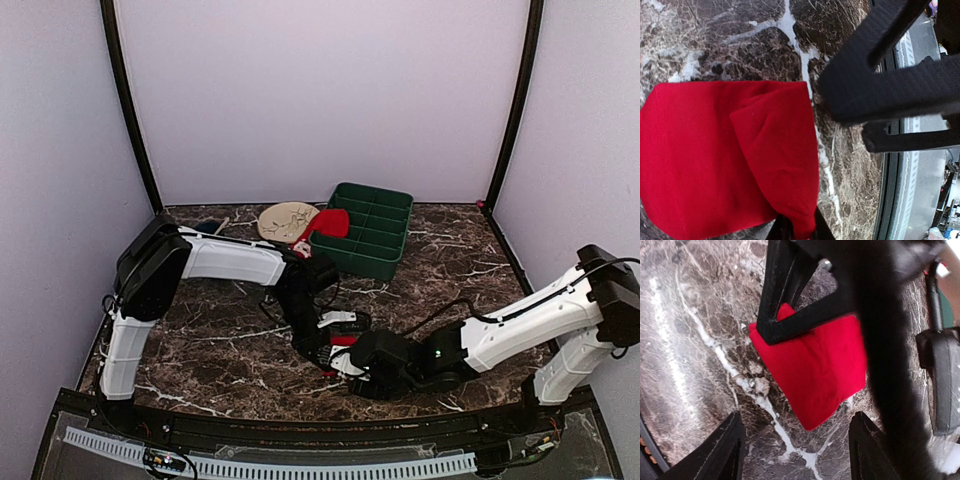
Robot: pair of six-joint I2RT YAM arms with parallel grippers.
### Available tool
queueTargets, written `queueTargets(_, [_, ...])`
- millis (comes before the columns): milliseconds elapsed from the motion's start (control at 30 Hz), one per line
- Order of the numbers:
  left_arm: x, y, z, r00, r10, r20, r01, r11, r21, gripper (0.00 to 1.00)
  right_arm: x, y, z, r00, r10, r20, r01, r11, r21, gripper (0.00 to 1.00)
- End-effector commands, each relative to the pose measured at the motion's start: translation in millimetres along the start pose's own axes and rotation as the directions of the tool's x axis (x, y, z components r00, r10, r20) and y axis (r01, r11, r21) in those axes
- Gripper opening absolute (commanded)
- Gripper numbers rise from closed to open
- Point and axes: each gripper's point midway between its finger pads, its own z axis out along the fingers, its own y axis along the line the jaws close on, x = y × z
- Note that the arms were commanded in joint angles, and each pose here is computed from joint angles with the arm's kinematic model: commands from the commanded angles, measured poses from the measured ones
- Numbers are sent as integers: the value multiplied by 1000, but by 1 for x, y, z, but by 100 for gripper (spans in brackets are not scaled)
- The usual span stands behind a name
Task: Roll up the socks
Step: Roll the sock at the center of the board.
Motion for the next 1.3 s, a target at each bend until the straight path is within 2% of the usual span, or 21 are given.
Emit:
queueTargets(0, [4, -10, 1, 999, -44, -8, 45, 996, 78, 11, -3, 1, 8, 988, -142, -53, 144, 989, 20, 66])
queueTargets(200, [4, -12, 2, 999, -52, 1, 51, 992, 114, 11, -1, 0, 19, 969, -234, -84, 238, 971, 35, 66])
queueTargets(400, [4, -12, 6, 998, -59, 0, 58, 989, 138, 12, -5, -14, 24, 961, -260, -91, 264, 964, 33, 66])
queueTargets(733, [2, -11, 6, 997, -74, 3, 72, 984, 162, 12, 4, -10, 28, 951, -283, -124, 267, 955, -131, 58])
queueTargets(967, [-1, -9, 1, 997, -81, 19, 77, 982, 170, 12, 16, 1, 34, 942, -288, -172, 249, 944, -218, 45])
queueTargets(1100, [-2, -7, 1, 996, -83, 21, 79, 983, 168, 13, 23, 1, 36, 942, -268, -199, 217, 945, -246, 31])
queueTargets(1167, [-2, -4, 0, 995, -100, 21, 95, 982, 161, 16, 25, 2, 37, 942, -261, -210, 205, 945, -255, 22])
queueTargets(1267, [0, 2, -2, 992, -126, 17, 122, 982, 143, 22, 23, 2, 37, 947, -244, -208, 188, 948, -257, 13])
